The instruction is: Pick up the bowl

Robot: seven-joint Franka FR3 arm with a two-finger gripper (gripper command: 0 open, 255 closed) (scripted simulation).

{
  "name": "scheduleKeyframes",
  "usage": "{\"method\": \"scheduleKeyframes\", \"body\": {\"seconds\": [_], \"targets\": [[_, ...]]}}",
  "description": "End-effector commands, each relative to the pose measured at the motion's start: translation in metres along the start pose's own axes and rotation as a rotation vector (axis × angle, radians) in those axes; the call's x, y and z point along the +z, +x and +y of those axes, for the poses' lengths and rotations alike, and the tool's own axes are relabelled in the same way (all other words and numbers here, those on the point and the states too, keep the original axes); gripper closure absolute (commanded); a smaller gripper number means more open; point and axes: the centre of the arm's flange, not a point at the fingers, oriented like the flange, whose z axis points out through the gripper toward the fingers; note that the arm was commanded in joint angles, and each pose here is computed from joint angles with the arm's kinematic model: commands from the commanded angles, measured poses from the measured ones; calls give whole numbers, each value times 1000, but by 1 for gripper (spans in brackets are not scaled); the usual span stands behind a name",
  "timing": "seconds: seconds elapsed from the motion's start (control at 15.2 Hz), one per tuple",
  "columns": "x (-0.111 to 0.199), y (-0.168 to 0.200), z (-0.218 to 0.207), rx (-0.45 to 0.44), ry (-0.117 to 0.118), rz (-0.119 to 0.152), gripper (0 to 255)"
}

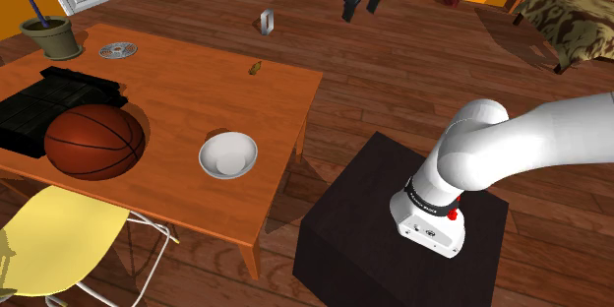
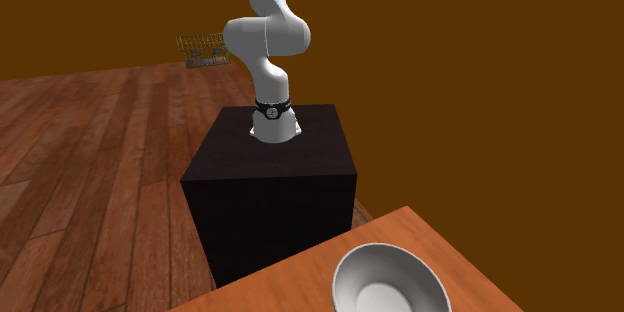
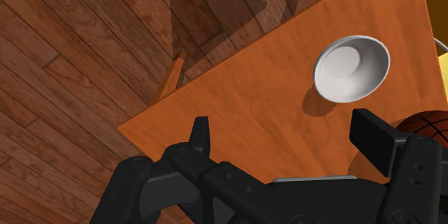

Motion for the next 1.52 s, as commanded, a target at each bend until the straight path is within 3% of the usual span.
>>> {"method": "scheduleKeyframes", "body": {"seconds": [0.0,1.45], "targets": [[0,0,0,0,0,0,0],[260,59,-108,-5,39,12,0]]}}
